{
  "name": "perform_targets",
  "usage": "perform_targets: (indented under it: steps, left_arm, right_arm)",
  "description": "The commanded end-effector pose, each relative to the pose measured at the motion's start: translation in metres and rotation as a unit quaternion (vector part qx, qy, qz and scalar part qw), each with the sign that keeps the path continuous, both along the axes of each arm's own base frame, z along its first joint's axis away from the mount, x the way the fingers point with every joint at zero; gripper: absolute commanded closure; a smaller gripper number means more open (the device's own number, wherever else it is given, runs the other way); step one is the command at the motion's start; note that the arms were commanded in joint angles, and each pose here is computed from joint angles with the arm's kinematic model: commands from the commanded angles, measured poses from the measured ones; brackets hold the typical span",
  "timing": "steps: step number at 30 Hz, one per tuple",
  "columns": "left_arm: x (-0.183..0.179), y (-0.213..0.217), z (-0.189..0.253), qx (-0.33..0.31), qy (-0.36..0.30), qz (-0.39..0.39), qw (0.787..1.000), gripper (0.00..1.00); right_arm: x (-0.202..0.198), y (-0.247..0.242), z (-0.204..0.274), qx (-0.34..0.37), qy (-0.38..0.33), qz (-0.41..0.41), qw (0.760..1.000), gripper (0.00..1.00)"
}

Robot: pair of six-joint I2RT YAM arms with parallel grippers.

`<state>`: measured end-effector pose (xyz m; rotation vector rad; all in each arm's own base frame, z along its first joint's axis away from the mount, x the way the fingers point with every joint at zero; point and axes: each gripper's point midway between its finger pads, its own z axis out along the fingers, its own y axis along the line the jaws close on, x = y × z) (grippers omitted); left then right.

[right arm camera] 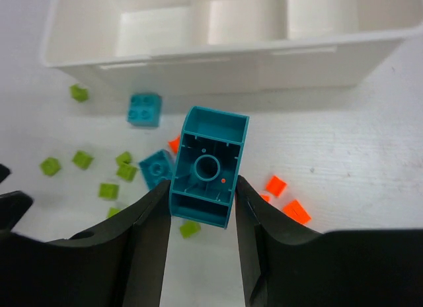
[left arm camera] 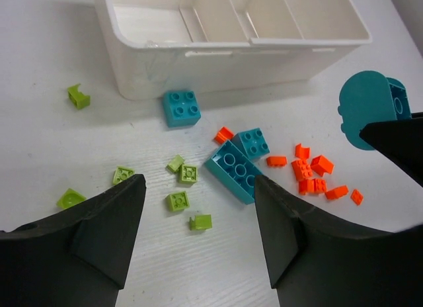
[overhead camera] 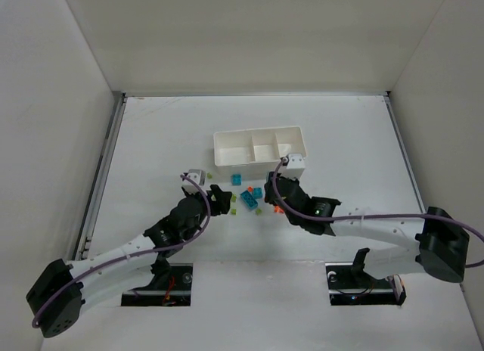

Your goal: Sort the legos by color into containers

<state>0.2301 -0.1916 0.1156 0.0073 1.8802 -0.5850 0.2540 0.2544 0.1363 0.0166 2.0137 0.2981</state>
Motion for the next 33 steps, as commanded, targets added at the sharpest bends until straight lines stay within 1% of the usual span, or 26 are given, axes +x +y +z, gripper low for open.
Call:
perform_targets:
  steps: [1,4,6,9,13,16,19,23,24,27,28,33]
  left_arm:
    - [0.005,0.012,0.009,-0.02,-0.007,0.026,0.999,0.37]
    - [0.002,0.022,0.005,-0.018,0.013,0.038,0.999,0.41]
    - [-0.001,0.027,0.002,-0.019,0.017,0.045,0.999,0.44]
    - [-0.005,0.028,0.002,-0.029,0.021,0.043,0.998,0.45]
    - [-0.008,0.021,0.002,-0.026,0.025,0.032,0.999,0.46]
    - [-0.008,0.01,0.005,-0.025,0.029,0.019,0.999,0.46]
    - [-0.007,-0.002,0.004,-0.02,0.027,0.008,0.999,0.46]
    - [-0.008,-0.02,0.0,-0.013,0.033,-0.009,0.999,0.46]
    - [-0.008,-0.024,0.0,-0.012,0.031,-0.012,0.999,0.46]
    - [-0.009,-0.038,-0.001,-0.007,0.029,-0.023,0.999,0.46]
    - [-0.009,-0.042,-0.001,-0.003,0.03,-0.028,0.999,0.46]
    - [-0.009,-0.066,-0.004,0.012,0.034,-0.05,0.998,0.46]
  right_arm:
    - [0.013,0.039,0.047,0.033,-0.041,0.059,0.997,0.72]
    - [0.037,0.074,0.068,0.056,-0.065,0.097,0.992,0.71]
    - [0.057,0.09,0.072,0.061,-0.07,0.104,0.99,0.71]
    - [0.085,0.109,0.07,0.068,-0.068,0.111,0.989,0.71]
    - [0.122,0.12,0.06,0.068,-0.066,0.097,0.991,0.69]
    - [0.14,0.124,0.052,0.07,-0.058,0.089,0.992,0.68]
    - [0.147,0.134,0.049,0.081,-0.05,0.098,0.991,0.66]
    - [0.153,0.14,0.053,0.089,-0.051,0.101,0.99,0.58]
    - [0.153,0.142,0.054,0.09,-0.052,0.103,0.989,0.54]
    - [0.15,0.139,0.064,0.096,-0.057,0.104,0.988,0.37]
    - [0.148,0.137,0.069,0.099,-0.06,0.104,0.988,0.34]
    - [0.13,0.11,0.083,0.104,-0.072,0.096,0.987,0.33]
